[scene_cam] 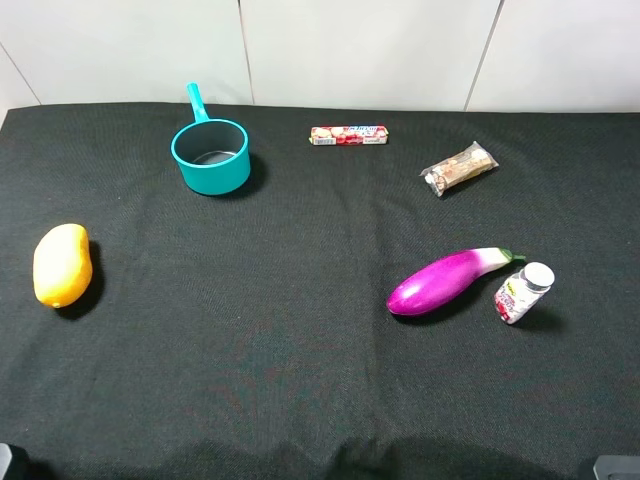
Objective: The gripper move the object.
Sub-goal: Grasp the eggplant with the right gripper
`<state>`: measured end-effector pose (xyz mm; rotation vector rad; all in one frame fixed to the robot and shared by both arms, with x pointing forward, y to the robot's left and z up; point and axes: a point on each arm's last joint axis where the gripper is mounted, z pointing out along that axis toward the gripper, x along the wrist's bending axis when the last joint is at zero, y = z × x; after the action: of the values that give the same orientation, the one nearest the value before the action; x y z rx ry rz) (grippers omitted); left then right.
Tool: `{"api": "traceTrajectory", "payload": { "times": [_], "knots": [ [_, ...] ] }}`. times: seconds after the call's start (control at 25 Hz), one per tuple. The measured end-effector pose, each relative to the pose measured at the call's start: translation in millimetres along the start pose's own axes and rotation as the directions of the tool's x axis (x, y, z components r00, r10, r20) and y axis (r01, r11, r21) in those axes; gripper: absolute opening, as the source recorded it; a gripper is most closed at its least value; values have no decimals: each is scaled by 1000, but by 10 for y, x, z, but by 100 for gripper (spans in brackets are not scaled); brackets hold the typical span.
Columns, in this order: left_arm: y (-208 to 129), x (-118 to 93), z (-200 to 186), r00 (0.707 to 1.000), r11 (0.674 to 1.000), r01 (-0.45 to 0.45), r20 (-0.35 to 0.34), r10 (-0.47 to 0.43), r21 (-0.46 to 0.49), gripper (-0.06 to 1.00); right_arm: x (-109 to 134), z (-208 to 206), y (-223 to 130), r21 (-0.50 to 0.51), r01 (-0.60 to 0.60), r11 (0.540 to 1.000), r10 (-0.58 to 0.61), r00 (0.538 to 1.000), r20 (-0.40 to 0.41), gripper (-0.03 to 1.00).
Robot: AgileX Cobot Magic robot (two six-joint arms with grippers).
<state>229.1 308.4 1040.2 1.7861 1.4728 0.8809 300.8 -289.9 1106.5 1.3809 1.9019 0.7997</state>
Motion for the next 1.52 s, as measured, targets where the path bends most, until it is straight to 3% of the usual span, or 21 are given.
{"api": "traceTrajectory", "payload": {
  "times": [0.32,0.56,0.96,1.52],
  "knots": [
    [0,0,0,1000,1000,0,0,0,0,99,-38,414,328,145,155,977,-137,982,-130,69],
    [0,0,0,1000,1000,0,0,0,0,99,65,734,392,206,289,935,-235,939,-249,69],
    [0,0,0,1000,1000,0,0,0,0,99,413,1198,424,229,528,818,-412,815,-408,69],
    [0,0,0,1000,1000,0,0,0,0,99,923,1657,378,202,729,654,-518,626,-583,69]
  ]
}}
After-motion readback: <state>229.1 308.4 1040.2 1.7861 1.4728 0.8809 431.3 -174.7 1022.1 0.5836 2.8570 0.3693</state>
